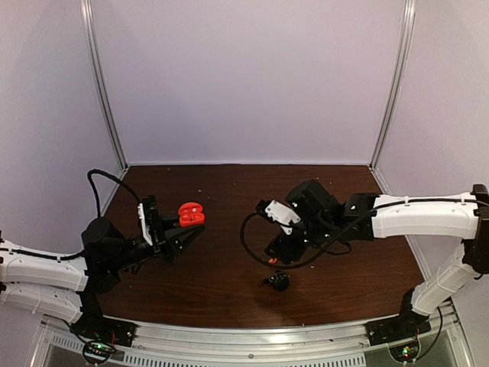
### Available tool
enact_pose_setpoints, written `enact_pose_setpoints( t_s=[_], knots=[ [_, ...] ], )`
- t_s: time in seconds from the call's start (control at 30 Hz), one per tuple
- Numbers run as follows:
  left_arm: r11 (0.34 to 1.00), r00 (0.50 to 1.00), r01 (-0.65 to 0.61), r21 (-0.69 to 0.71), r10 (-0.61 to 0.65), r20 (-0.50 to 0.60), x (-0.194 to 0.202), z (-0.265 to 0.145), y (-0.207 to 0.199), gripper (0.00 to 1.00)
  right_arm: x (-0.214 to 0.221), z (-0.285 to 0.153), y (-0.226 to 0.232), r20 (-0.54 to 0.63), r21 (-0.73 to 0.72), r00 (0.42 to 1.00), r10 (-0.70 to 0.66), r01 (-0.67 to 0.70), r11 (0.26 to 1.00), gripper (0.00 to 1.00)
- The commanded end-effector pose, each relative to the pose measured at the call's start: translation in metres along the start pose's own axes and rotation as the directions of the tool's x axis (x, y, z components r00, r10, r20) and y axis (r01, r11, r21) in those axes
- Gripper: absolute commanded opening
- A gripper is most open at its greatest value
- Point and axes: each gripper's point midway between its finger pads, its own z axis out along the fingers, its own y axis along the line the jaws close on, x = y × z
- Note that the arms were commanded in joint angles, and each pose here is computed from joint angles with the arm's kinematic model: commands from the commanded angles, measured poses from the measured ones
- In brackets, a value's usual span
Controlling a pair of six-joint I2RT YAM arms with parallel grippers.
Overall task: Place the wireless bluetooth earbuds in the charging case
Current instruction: Pick up the right earbud from the center of the board.
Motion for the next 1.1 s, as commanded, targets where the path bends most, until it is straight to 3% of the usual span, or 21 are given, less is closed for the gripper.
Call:
enact_pose_setpoints(
  t_s=[0.0, 0.33, 1.07],
  knots=[
    [1.0, 1.0, 0.011, -0.009, -0.011, 0.011, -0.002, -0.002, 0.002, 0.01, 0.04, 0.027, -0.009, -0.156, 0.054, 0.987, -0.039, 0.048, 0.997, 0.7],
    [1.0, 1.0, 0.002, 0.014, -0.003, 0.012, -0.002, -0.002, -0.002, 0.01, 0.062, 0.081, -0.024, -0.294, 0.056, 0.952, -0.083, 0.104, 0.993, 0.66],
    [1.0, 1.0, -0.007, 0.018, 0.006, 0.02, -0.004, 0.002, -0.001, 0.01, 0.081, 0.109, -0.036, -0.417, -0.005, 0.899, -0.132, 0.143, 0.99, 0.68]
  ],
)
